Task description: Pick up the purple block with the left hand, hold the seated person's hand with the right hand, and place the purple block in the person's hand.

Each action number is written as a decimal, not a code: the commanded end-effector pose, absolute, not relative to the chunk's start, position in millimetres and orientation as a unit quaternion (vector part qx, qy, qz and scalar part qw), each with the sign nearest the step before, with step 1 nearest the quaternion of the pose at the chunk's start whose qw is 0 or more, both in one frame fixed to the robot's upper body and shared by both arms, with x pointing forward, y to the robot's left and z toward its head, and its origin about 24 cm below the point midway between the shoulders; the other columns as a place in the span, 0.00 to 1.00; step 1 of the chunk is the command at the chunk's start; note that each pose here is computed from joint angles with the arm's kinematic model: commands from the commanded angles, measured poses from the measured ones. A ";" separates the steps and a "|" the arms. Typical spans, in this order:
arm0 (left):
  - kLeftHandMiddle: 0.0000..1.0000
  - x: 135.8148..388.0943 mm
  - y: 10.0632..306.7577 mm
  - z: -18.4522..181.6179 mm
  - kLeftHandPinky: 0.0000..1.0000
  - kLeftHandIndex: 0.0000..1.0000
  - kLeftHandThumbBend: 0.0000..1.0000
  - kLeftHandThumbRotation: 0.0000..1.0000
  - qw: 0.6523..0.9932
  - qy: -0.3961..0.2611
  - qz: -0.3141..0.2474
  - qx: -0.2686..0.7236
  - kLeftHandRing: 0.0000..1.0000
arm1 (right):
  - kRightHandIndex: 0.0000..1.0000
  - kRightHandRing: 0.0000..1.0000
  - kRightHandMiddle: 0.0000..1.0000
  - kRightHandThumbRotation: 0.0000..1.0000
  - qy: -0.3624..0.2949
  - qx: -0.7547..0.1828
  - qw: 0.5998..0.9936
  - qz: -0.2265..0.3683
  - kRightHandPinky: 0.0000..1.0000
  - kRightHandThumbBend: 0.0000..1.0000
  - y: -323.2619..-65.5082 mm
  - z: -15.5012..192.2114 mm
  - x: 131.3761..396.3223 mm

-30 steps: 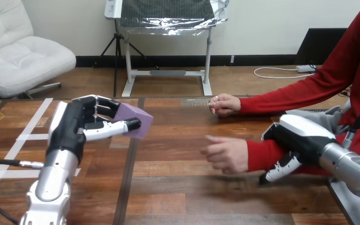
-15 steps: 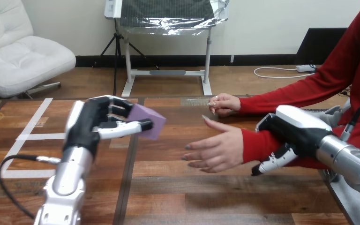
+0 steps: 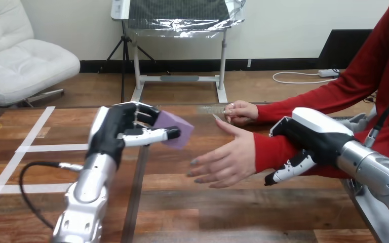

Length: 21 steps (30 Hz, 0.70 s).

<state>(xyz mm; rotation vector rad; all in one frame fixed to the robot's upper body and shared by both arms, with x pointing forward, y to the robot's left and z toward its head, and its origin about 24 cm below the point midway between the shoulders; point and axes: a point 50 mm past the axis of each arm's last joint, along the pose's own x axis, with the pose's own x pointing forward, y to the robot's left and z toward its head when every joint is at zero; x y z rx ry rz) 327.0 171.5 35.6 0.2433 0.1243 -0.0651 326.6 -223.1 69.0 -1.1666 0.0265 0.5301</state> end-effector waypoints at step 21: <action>0.43 356.6 142.5 63.9 0.36 0.43 0.60 0.00 0.993 0.021 -0.054 0.103 0.40 | 0.32 0.26 0.31 0.20 -0.086 -0.522 0.815 0.236 0.24 0.89 -196.0 107.8 332.6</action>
